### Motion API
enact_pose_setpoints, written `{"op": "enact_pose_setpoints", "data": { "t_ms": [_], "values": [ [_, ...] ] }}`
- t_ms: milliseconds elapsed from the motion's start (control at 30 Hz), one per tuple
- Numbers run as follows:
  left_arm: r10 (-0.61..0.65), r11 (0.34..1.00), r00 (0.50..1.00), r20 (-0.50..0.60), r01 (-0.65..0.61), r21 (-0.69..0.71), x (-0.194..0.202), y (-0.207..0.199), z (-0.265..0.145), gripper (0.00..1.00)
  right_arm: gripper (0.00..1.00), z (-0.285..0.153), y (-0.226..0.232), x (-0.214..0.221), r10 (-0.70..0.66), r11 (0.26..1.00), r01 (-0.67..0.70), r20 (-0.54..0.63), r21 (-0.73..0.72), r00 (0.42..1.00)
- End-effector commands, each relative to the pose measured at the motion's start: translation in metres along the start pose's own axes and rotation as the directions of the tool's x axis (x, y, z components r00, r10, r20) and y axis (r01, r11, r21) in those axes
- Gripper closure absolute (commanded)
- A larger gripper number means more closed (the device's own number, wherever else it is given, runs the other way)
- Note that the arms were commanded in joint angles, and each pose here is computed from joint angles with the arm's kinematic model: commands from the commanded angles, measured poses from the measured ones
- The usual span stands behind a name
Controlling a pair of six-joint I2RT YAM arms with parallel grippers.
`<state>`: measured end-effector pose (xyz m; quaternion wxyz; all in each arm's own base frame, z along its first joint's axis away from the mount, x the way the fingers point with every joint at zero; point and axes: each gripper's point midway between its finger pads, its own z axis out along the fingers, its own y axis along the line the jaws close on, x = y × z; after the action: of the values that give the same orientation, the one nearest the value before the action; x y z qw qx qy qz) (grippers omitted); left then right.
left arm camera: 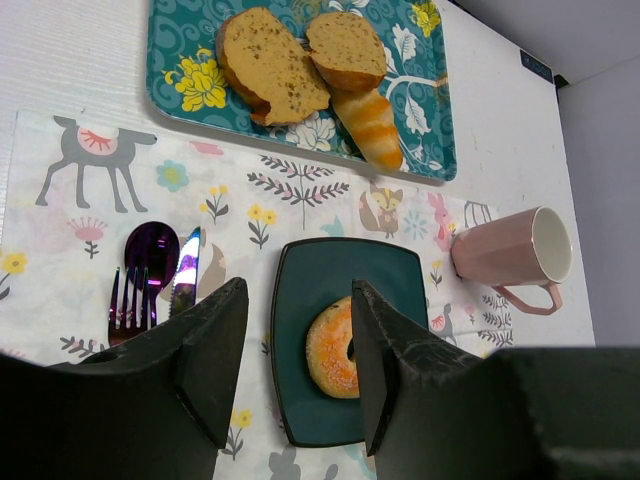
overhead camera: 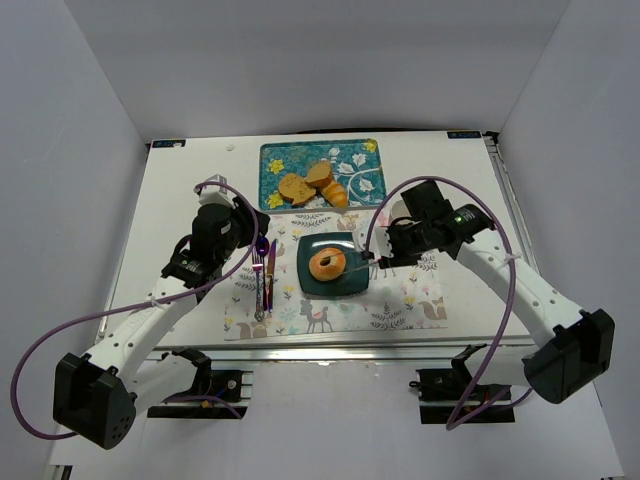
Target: Place the bread
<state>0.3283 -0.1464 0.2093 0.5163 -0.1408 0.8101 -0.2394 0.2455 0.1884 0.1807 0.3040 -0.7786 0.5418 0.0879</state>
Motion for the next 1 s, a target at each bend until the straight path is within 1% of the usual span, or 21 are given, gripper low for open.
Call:
{"op": "enact_pose_setpoints", "data": {
  "t_ms": [0, 67, 167, 233, 267, 300, 333, 367, 433, 533, 567, 633, 667, 767, 800, 867, 967],
  "values": [
    [-0.002, 1.0, 1.0, 0.022, 0.002, 0.012, -0.007, -0.004, -0.003, 0.45, 0.53, -0.008, 0.008, -0.009, -0.037, 0.999, 0.038, 0.039, -0.013, 0.999],
    [-0.001, 1.0, 1.0, 0.025, 0.001, 0.012, -0.008, -0.004, -0.003, 0.45, 0.53, -0.009, 0.01, -0.011, -0.044, 0.999, 0.045, 0.044, -0.012, 0.998],
    [-0.002, 1.0, 1.0, 0.024, 0.002, 0.013, -0.007, -0.004, -0.003, 0.45, 0.56, -0.012, -0.008, -0.016, -0.026, 0.998, 0.023, 0.057, 0.052, 0.998],
    [-0.002, 1.0, 1.0, 0.024, 0.002, 0.013, -0.007, -0.004, -0.003, 0.44, 0.58, -0.017, -0.034, -0.025, -0.001, 0.991, -0.009, 0.077, 0.132, 0.997],
    [-0.002, 1.0, 1.0, 0.024, 0.002, 0.013, -0.008, -0.005, -0.003, 0.45, 0.6, -0.013, -0.044, -0.025, 0.011, 0.989, -0.021, 0.07, 0.143, 0.998],
    [-0.003, 1.0, 1.0, 0.024, 0.002, 0.016, -0.008, -0.005, -0.003, 0.45, 0.64, -0.014, -0.058, -0.029, 0.005, 0.984, -0.019, 0.077, 0.179, 0.997],
    [-0.003, 1.0, 1.0, 0.025, 0.002, 0.014, -0.009, -0.005, -0.003, 0.44, 0.65, -0.02, -0.074, -0.035, 0.0, 0.975, -0.019, 0.087, 0.219, 0.996],
    [0.001, 1.0, 1.0, 0.022, -0.001, 0.012, -0.009, -0.005, -0.004, 0.45, 0.68, -0.015, -0.084, -0.033, 0.007, 0.973, -0.025, 0.081, 0.227, 0.997],
    [0.005, 1.0, 1.0, 0.03, -0.005, 0.008, -0.012, -0.005, -0.006, 0.45, 0.7, -0.016, -0.103, -0.038, -0.006, 0.964, -0.018, 0.087, 0.265, 0.996],
    [0.004, 1.0, 0.999, 0.035, -0.004, 0.008, -0.013, -0.005, -0.008, 0.45, 0.73, -0.011, -0.138, -0.035, -0.011, 0.943, -0.008, 0.054, 0.332, 0.998],
    [0.001, 1.0, 0.999, 0.036, -0.002, 0.005, -0.012, -0.004, -0.008, 0.45, 0.74, -0.003, -0.149, -0.025, -0.009, 0.938, 0.006, 0.009, 0.347, 1.0],
    [-0.006, 1.0, 0.999, 0.047, 0.005, 0.013, -0.014, -0.005, -0.01, 0.45, 0.73, 0.004, -0.168, -0.016, -0.017, 0.921, 0.03, -0.035, 0.389, 0.999],
    [-0.008, 1.0, 0.999, 0.045, 0.008, 0.013, -0.013, -0.005, -0.011, 0.45, 0.71, 0.011, -0.179, -0.008, -0.018, 0.917, 0.045, -0.071, 0.395, 0.997],
    [-0.008, 1.0, 0.999, 0.047, 0.008, 0.008, -0.013, -0.003, -0.012, 0.44, 0.65, 0.024, -0.197, 0.001, -0.024, 0.913, 0.067, -0.112, 0.403, 0.993],
    [-0.009, 1.0, 0.999, 0.051, 0.008, 0.008, -0.014, -0.003, -0.013, 0.45, 0.63, 0.021, -0.208, -0.003, -0.041, 0.904, 0.088, -0.12, 0.418, 0.992],
    [-0.009, 1.0, 0.999, 0.051, 0.008, 0.006, -0.014, -0.002, -0.014, 0.45, 0.61, 0.031, -0.216, 0.003, -0.043, 0.906, 0.098, -0.142, 0.413, 0.989],
    [-0.011, 1.0, 0.998, 0.054, 0.01, 0.007, -0.014, -0.002, -0.014, 0.45, 0.59, 0.034, -0.229, 0.004, -0.066, 0.898, 0.131, -0.165, 0.421, 0.984]
  ]
}}
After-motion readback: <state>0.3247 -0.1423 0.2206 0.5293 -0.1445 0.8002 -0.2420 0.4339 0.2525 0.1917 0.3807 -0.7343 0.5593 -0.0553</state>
